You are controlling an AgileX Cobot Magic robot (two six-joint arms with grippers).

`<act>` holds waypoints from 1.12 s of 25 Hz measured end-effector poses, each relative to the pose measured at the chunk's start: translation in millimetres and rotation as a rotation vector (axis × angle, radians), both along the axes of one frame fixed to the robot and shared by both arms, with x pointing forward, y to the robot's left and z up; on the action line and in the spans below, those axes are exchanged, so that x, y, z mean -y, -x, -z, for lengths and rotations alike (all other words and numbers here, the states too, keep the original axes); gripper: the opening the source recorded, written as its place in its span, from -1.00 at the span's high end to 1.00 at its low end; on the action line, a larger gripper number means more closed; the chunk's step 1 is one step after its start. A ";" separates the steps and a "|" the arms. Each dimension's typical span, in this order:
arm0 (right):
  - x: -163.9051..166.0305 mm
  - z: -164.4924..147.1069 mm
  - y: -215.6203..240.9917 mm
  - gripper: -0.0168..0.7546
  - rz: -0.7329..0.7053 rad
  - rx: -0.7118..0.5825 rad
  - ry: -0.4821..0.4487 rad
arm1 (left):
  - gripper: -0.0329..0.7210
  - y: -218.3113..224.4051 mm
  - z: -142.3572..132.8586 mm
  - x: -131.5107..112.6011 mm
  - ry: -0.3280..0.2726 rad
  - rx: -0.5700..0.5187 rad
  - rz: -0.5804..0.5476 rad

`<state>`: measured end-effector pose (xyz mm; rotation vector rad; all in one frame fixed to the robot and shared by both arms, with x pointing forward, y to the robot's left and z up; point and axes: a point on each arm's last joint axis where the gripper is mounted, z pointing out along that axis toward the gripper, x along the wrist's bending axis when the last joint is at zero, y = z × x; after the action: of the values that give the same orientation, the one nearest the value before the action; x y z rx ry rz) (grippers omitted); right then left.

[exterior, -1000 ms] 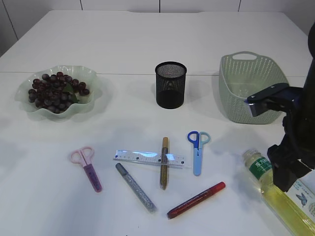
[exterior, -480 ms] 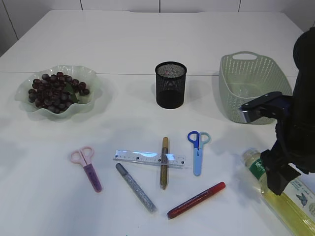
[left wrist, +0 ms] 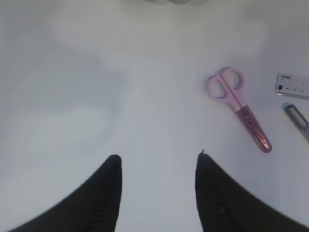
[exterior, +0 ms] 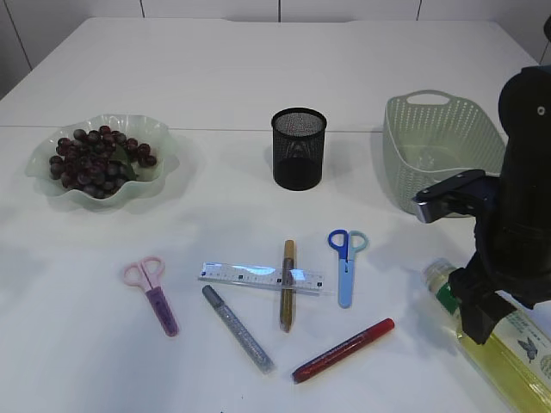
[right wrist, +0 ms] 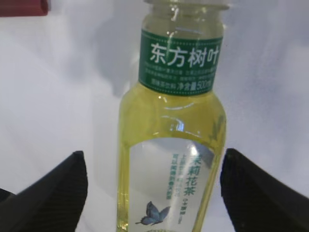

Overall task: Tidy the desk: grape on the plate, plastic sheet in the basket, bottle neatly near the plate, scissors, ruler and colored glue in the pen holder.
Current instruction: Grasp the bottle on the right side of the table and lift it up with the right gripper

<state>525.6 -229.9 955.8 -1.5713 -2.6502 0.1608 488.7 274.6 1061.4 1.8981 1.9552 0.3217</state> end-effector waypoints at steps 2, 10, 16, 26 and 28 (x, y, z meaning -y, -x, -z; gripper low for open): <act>1.9 0.0 -0.5 -0.75 0.009 0.003 0.010 | -0.05 -0.2 -0.1 0.0 0.000 0.003 0.000; 6.6 0.0 -1.7 -0.75 0.033 0.006 0.014 | -0.05 -0.4 -0.2 0.1 0.002 0.005 -0.001; 6.5 3.7 -2.1 -0.75 0.035 -0.005 0.017 | -0.05 -0.6 -0.3 0.1 0.002 0.007 -0.001; 5.3 27.8 -6.4 -0.75 0.035 -0.050 0.026 | -0.05 -0.6 -0.3 0.1 0.002 0.007 -0.001; 4.8 29.3 -8.1 -0.75 0.034 -0.037 0.021 | -0.05 -0.6 -0.3 0.1 0.002 0.007 -0.001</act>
<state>533.7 -234.7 926.5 -1.6028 -2.6012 0.2150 489.3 274.5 1061.7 1.8924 1.9514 0.3261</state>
